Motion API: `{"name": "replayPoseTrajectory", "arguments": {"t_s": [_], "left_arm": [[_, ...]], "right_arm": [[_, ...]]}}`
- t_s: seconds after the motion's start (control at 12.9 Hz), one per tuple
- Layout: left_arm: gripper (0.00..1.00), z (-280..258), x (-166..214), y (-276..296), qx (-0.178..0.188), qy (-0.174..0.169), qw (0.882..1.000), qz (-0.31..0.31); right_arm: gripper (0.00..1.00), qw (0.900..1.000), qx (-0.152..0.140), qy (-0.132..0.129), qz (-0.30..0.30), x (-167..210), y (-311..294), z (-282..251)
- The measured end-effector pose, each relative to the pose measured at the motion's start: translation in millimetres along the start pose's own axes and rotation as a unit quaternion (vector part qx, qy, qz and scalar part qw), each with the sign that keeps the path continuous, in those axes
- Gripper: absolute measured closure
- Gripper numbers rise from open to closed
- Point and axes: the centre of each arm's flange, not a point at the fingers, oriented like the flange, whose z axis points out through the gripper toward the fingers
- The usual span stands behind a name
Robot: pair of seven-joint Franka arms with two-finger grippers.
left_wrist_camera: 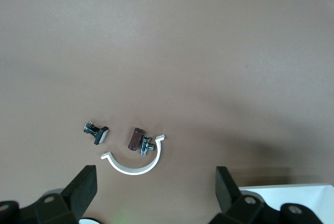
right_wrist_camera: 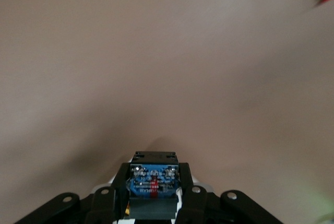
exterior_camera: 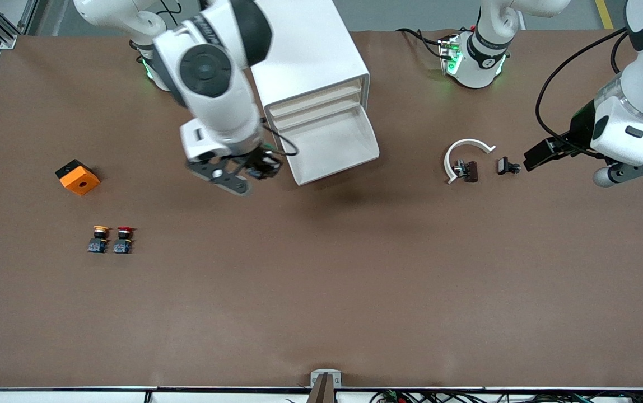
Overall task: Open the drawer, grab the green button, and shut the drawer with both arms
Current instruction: 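Lift the green button out and carry it toward the red button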
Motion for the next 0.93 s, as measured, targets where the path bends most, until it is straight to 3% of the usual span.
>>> {"name": "replayPoseTrajectory", "arguments": {"t_s": [0.15, 0.31, 0.54, 0.93], "left_arm": [[0.00, 10, -5, 18, 0.002, 0.000, 1.000, 0.015], [0.00, 32, -8, 53, 0.001, 0.009, 0.999, 0.040], [0.00, 96, -11, 122, 0.007, 0.011, 0.996, 0.086], [0.00, 232, -33, 214, 0.022, -0.016, 0.988, 0.152]], "right_arm": [[0.59, 0.999, -0.023, -0.002, -0.026, 36, 37, 0], [0.59, 0.999, -0.027, 0.000, -0.044, 59, 54, 11], [0.59, 0.996, -0.005, 0.022, -0.084, 104, 82, 49], [0.59, 0.989, 0.013, 0.048, -0.142, 167, 150, 158]]}}
